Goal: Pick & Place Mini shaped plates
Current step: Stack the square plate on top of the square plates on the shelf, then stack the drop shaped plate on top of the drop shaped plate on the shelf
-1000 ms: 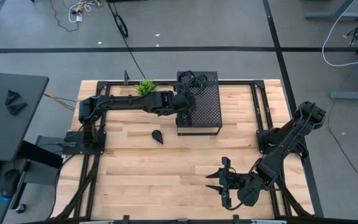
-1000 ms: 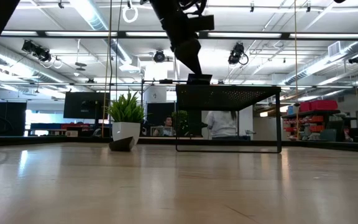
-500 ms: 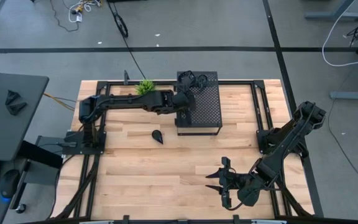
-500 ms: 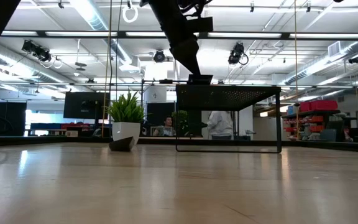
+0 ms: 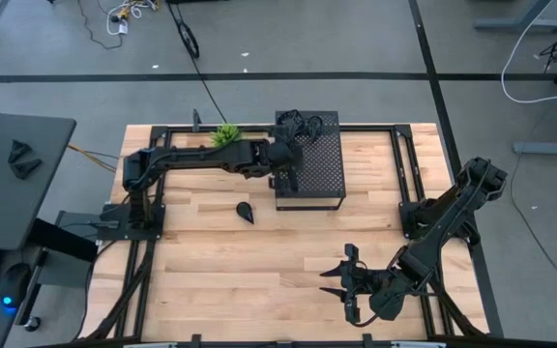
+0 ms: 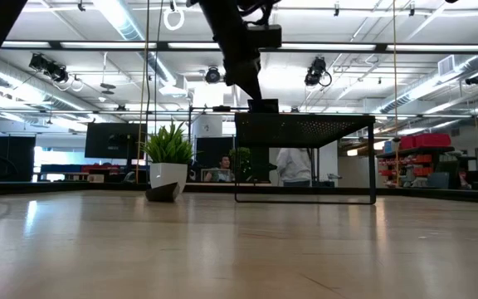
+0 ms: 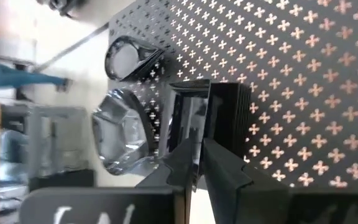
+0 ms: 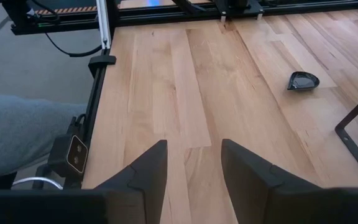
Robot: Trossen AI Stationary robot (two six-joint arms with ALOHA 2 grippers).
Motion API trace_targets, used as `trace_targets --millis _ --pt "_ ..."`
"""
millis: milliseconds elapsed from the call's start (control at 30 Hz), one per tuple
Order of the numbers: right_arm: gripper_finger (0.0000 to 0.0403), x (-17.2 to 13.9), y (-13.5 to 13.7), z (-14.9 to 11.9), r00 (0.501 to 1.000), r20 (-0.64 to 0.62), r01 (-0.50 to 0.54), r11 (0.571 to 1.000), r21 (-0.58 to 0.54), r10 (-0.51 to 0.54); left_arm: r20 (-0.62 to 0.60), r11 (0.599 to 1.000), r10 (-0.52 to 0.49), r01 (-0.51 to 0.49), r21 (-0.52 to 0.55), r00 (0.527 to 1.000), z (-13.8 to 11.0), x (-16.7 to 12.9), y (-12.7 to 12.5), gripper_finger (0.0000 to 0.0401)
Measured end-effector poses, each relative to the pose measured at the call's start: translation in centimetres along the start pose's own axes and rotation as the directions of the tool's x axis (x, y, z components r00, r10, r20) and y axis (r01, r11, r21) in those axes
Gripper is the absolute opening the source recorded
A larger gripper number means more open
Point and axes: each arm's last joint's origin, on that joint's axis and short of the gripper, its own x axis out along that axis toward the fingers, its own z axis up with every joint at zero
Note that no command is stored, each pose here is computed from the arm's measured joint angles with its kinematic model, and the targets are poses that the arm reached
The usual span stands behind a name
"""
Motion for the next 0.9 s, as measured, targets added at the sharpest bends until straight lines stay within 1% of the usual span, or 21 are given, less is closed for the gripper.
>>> trace_targets --millis 133,200,367,433,533,633,700,833,900 --pt "0.0152 0.0 0.0 0.0 1.000 0.000 0.000 1.000 0.000 0.000 0.001 0.996 0.010 -0.010 0.094 1.000 0.2 -0.3 -0.4 0.0034" --pt "0.0152 0.0 0.0 0.0 1.000 0.000 0.001 1.000 0.000 -0.001 0.002 0.992 0.009 -0.009 0.125 1.000 0.3 -0.3 -0.5 0.0025" --pt "0.0152 0.0 0.0 0.0 1.000 0.004 0.002 1.000 0.003 -0.002 -0.001 0.992 0.014 -0.014 0.122 1.000 0.2 -0.3 -0.4 0.0011" --pt "0.0152 0.0 0.0 0.0 1.000 0.004 0.002 1.000 0.003 -0.002 -0.003 0.995 0.015 -0.015 0.103 1.000 0.2 -0.3 -0.4 0.0011" --pt "0.0152 0.0 0.0 0.0 1.000 0.004 0.002 1.000 0.003 -0.002 -0.018 0.995 0.031 -0.029 0.091 0.999 0.3 -0.7 -0.8 0.0022" --pt "0.0152 0.0 0.0 0.0 1.000 0.005 0.003 1.000 0.003 -0.003 -0.073 0.994 0.050 -0.042 0.098 0.996 -0.2 -2.5 -1.3 0.0032" --pt "0.0152 0.0 0.0 0.0 1.000 0.011 0.013 1.000 0.003 -0.013 -0.118 0.996 0.033 -0.024 0.080 0.992 -0.9 -4.3 -1.4 0.0032" --pt "0.0152 0.5 0.1 -0.2 0.998 0.039 0.055 0.998 0.005 -0.056 -0.252 0.999 -0.036 0.033 -0.019 0.967 -3.4 -7.7 -1.2 0.0010" --pt "0.0152 0.9 0.4 -0.4 0.995 0.058 0.075 0.997 0.012 -0.075 -0.312 0.996 -0.053 0.030 -0.078 0.949 -4.7 -9.3 -0.6 0.0006"
